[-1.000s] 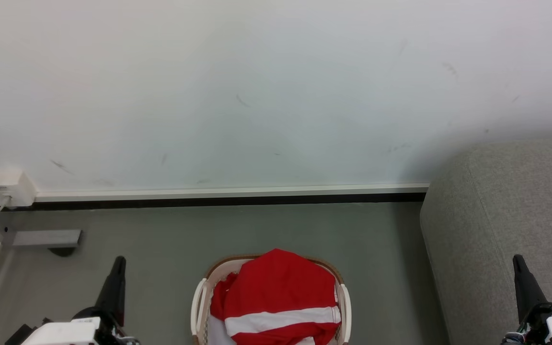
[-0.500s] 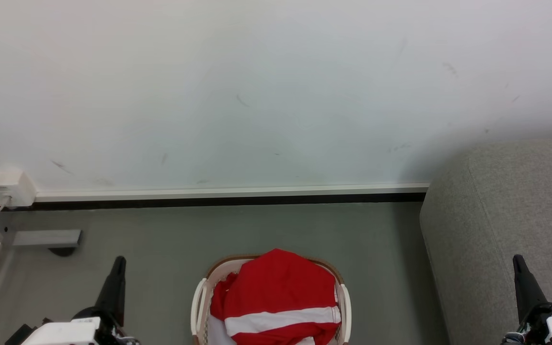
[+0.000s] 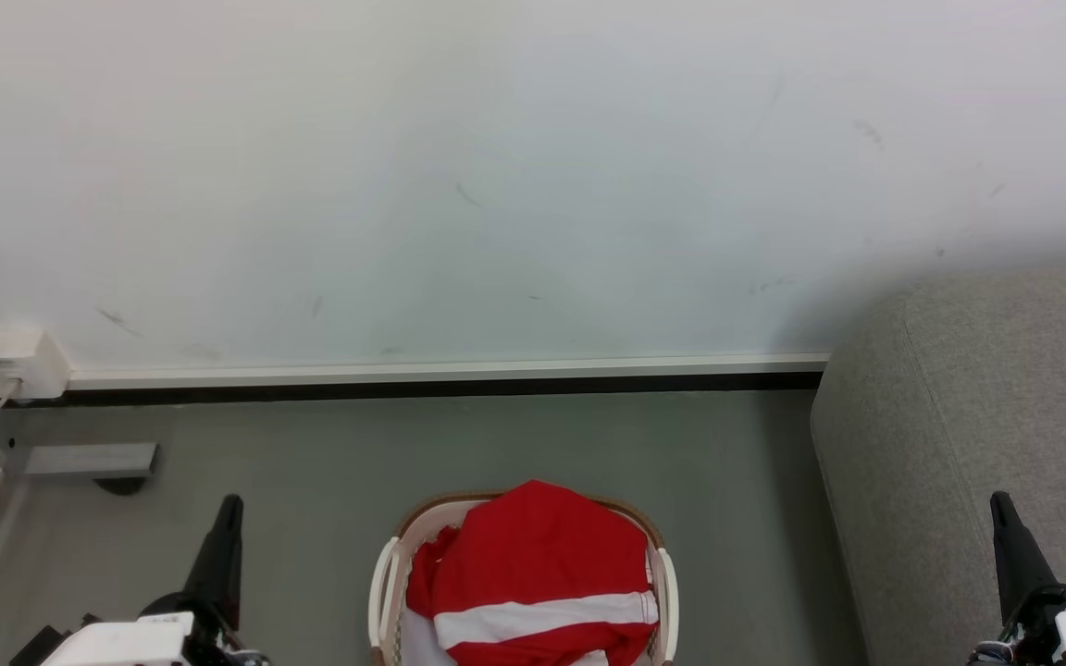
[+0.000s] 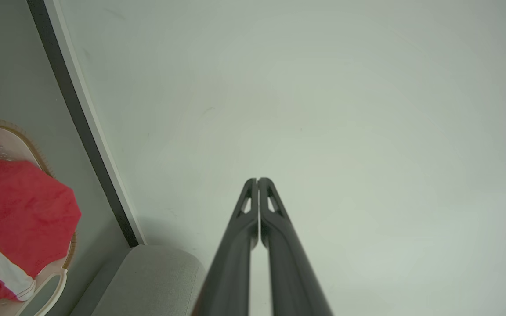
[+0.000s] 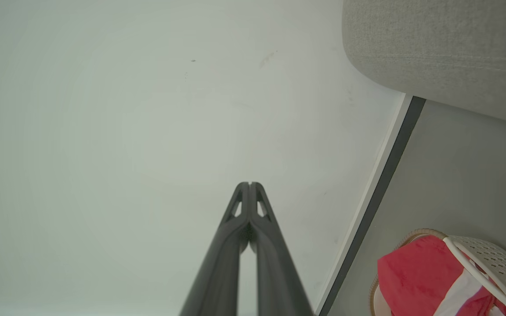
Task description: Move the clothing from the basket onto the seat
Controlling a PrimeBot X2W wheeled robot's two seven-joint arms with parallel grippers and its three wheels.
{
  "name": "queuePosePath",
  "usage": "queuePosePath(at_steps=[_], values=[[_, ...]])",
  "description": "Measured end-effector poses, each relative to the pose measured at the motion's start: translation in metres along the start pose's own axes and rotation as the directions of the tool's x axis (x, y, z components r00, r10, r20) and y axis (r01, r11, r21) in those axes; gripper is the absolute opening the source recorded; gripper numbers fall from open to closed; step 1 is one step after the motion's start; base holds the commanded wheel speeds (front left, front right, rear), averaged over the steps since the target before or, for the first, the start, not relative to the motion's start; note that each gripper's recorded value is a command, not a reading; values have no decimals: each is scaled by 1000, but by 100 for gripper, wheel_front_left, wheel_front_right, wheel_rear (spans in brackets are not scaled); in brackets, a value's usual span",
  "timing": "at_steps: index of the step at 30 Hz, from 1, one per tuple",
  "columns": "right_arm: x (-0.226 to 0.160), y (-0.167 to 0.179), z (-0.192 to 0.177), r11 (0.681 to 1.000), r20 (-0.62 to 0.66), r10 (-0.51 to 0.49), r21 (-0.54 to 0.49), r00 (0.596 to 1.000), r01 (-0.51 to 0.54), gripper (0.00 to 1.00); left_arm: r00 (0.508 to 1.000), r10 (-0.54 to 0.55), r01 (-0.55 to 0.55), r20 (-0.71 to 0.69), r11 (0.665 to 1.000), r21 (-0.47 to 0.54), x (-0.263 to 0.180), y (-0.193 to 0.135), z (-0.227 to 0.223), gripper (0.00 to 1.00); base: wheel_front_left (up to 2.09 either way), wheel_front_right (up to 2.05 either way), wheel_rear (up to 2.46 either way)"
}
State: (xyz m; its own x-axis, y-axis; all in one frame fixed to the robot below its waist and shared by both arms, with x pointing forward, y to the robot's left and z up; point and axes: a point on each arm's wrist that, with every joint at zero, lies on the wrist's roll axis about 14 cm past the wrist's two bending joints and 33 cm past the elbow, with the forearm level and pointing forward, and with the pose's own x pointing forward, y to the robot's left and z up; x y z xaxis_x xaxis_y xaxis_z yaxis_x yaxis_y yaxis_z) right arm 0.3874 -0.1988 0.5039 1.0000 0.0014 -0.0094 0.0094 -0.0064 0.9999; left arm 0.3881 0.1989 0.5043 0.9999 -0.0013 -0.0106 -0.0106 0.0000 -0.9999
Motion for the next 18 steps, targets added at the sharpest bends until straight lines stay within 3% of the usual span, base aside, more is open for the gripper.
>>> queuePosePath(at_steps=[18], values=[[0,0,0,1000,0,0,0,1000,0,0,1000,0,0,0,1000,0,0,0,0,0,0,0,0]])
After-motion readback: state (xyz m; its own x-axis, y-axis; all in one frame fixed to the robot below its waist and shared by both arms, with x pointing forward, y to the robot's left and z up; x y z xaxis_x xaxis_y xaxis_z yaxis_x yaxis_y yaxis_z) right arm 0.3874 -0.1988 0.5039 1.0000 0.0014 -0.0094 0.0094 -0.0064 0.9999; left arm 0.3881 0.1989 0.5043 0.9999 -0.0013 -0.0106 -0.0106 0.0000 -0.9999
